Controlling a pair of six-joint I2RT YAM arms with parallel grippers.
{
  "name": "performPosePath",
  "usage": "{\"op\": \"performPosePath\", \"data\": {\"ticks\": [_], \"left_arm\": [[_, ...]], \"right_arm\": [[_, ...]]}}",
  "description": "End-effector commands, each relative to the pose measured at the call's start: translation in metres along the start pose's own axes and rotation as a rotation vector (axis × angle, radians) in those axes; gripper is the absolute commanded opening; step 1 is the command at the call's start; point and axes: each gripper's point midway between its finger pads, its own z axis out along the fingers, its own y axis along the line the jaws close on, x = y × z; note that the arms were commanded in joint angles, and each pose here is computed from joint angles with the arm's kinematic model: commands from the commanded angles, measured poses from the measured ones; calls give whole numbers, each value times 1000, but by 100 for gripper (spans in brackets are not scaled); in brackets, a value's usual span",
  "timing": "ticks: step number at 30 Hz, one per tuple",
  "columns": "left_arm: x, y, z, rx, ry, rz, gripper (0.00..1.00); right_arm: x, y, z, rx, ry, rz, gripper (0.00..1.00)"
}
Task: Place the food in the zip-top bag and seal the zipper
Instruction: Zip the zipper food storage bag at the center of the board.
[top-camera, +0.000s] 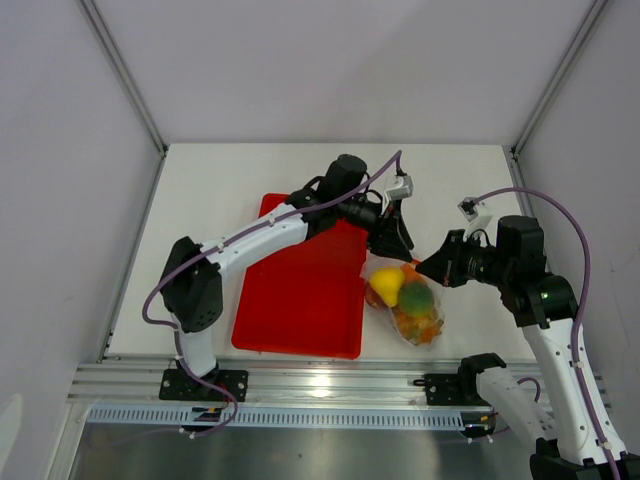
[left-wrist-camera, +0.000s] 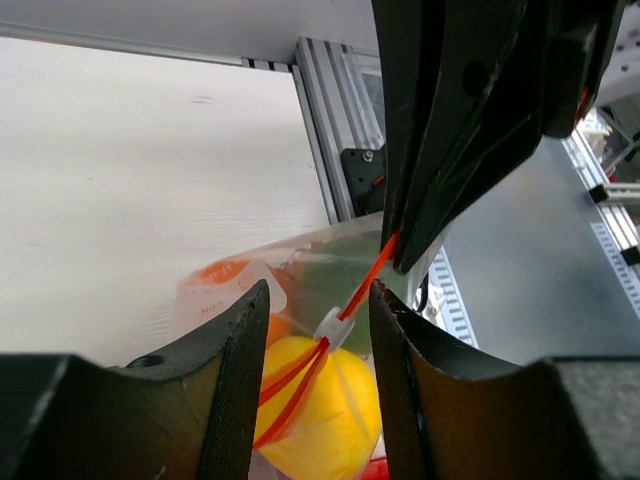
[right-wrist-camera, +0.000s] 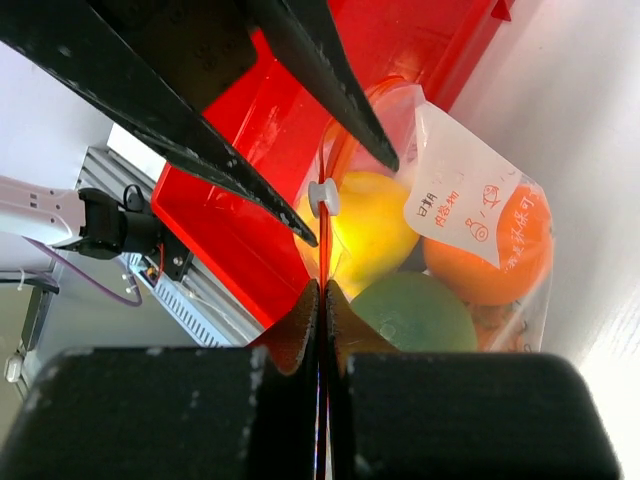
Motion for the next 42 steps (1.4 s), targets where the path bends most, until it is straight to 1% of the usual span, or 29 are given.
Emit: {"op": "performPosePath", "data": {"ticks": [1,11,14,16,17,18,19,20,21,23,27,31,35,36,42], "left_arm": [[0,-10,-1,86,-12,89,46],[16,-15,-3,138,-19,64,32],[17,-14,-4,138,-20,55,26],[13,-14,-5,137,-31,66,20],[12,-14,-6,133,-34,48,18],[12,-14,-6,133,-35,43,13],[10,-14,-7,126,-37,31,11],[8,-14,-8,120,-43,33,7],[7,-12,-9,107,-45,23,1],[5,-9,-11,74,-50,-10,1],[1,-6,-16,4,-46,-49,0],[2,-9,-24,-57,-21,-102,1],[6,-16,-32,-108,-1,-170,0],[2,-22,-36,-112,-10,-170,1],[3,-32,-45,-147,-10,-182,1]], "right_arm": [[-15,14,-5,-51,-50,-69,0],[-11,12,-5,-47,-37,-63,0],[-11,12,-5,-46,-39,-66,0],[-10,11,-5,-41,-38,-64,0],[-10,10,-4,-38,-34,-63,0],[-10,8,-4,-27,-34,-61,0],[-9,7,-4,-21,-32,-57,0],[-9,6,-4,-15,-31,-56,0],[-10,2,-4,7,-34,-46,0],[-11,-6,-4,51,-41,-29,0],[-11,-34,-4,198,-50,28,0],[-3,-64,-3,341,-19,93,0],[0,-78,-4,412,-3,124,0],[1,-80,-5,425,5,130,0],[3,-99,-12,530,4,168,0]]}}
